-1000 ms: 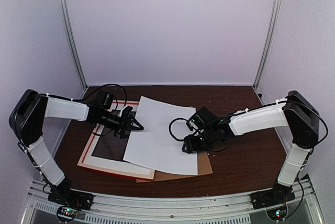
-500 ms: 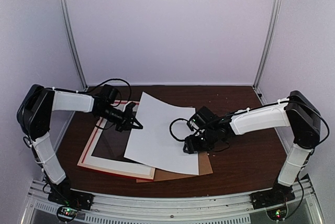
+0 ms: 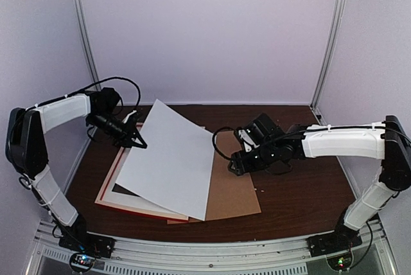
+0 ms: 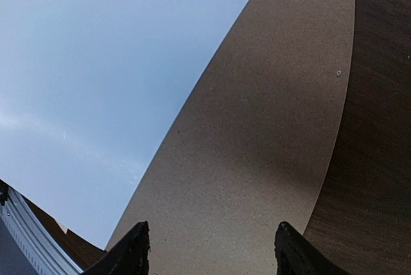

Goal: Put the photo into the frame
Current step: Place the photo on the mat board.

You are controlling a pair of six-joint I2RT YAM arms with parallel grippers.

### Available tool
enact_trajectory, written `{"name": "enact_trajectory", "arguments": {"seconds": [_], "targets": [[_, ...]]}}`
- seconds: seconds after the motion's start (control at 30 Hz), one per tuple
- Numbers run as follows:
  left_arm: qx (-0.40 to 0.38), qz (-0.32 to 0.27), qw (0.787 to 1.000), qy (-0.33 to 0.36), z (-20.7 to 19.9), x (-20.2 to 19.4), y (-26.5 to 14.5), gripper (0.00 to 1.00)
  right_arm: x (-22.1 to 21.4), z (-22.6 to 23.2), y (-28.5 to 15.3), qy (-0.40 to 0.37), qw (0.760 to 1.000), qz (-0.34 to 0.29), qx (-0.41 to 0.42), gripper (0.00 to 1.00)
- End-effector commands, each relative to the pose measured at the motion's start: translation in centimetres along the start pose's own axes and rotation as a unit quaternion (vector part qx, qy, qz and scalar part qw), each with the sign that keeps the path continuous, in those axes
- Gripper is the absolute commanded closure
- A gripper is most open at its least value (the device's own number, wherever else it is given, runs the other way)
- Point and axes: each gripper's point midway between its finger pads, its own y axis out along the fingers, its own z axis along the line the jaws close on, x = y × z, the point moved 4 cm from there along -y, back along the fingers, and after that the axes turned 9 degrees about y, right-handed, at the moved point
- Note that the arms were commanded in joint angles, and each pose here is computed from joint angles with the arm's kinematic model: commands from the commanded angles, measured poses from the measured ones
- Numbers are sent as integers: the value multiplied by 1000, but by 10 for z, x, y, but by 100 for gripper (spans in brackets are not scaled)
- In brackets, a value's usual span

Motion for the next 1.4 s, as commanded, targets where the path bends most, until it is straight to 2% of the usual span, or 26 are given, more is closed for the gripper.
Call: {"name": "enact_trajectory", "arguments": {"seconds": [0.0,0.2,0.33,0.53,0.73,1.13,1.37], "targets": [[67,33,997,4,16,-23,-31,100,1,-1,14,-26,999,8,-19,34],[148,36,988,-12,42,-20,-58,100,-6,-5,31,-38,999,30,-26,35],[168,44,985,-13,54,-14,-58,100,-10,-7,40,-38,998,39,-28,35],[164,35,986,-17,60,3,-54,100,-14,-10,50,-38,997,51,-33,35],[146,29,988,-30,60,-1,-47,100,-17,-12,55,-33,997,57,-37,35],[70,-15,997,-26,39,6,-42,100,-23,-15,62,-26,996,69,-40,35],[92,-6,995,-38,53,5,-37,100,-25,-17,63,-23,996,72,-42,36]]}}
